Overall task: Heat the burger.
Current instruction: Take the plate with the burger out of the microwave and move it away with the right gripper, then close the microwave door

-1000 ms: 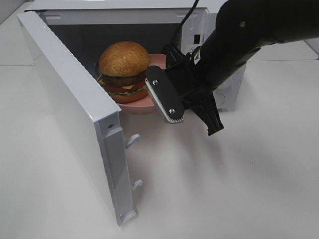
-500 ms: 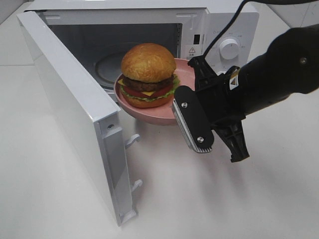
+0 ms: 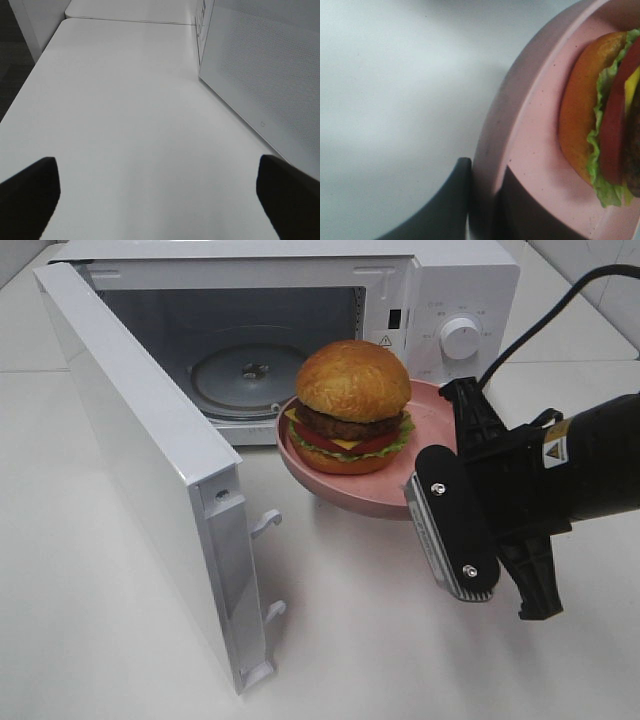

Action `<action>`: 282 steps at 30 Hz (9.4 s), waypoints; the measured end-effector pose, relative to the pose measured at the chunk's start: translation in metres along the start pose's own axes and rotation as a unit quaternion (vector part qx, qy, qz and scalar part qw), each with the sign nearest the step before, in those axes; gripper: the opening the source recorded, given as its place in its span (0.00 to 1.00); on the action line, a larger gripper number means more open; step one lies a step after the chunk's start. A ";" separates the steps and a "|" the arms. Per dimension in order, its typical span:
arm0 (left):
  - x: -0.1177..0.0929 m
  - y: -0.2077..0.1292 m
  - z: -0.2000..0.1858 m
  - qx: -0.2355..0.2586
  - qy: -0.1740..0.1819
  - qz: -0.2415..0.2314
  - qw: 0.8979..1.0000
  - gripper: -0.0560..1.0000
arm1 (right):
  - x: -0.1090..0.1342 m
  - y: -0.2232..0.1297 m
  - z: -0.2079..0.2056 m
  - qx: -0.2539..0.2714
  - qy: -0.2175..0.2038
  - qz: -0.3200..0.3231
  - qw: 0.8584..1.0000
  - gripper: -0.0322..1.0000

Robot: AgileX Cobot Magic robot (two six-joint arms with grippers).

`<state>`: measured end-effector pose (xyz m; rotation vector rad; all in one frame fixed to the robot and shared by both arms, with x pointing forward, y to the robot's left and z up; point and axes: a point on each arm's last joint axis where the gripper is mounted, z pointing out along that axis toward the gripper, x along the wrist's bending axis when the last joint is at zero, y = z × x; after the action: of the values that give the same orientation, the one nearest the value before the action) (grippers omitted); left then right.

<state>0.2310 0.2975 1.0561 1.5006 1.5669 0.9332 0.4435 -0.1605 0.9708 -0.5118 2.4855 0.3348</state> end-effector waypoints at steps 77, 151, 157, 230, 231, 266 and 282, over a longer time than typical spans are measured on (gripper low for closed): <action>0.000 0.000 0.000 0.000 0.000 0.000 1.000 0.99 | 0.047 -0.061 -0.035 0.348 -0.068 0.511 0.783 0.11; 0.000 0.000 0.000 0.000 0.000 0.000 1.000 0.99 | 0.026 -0.034 -0.101 0.179 0.017 0.653 0.735 0.92; 0.000 0.000 0.000 0.000 0.000 0.000 1.000 0.99 | 0.035 -0.033 -0.121 0.175 0.012 0.659 0.731 0.87; 0.000 0.000 0.000 0.000 0.000 0.000 1.000 0.99 | 0.157 -0.036 -0.218 0.002 -0.334 0.740 0.583 0.76; 0.000 0.000 0.000 0.000 0.000 0.000 1.000 0.99 | 0.157 -0.036 -0.218 0.002 -0.334 0.740 0.583 0.76; -0.001 0.046 0.025 -0.079 -0.008 -0.010 0.997 0.86 | 0.157 -0.036 -0.218 0.002 -0.334 0.740 0.583 0.76; 0.002 0.078 0.087 -0.118 -0.004 -0.033 0.992 0.05 | 0.157 -0.036 -0.218 0.002 -0.334 0.740 0.583 0.76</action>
<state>0.3433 0.3032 1.0867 1.2779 1.4371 1.0330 0.2339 -0.3120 1.0502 1.5772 1.4995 0.8849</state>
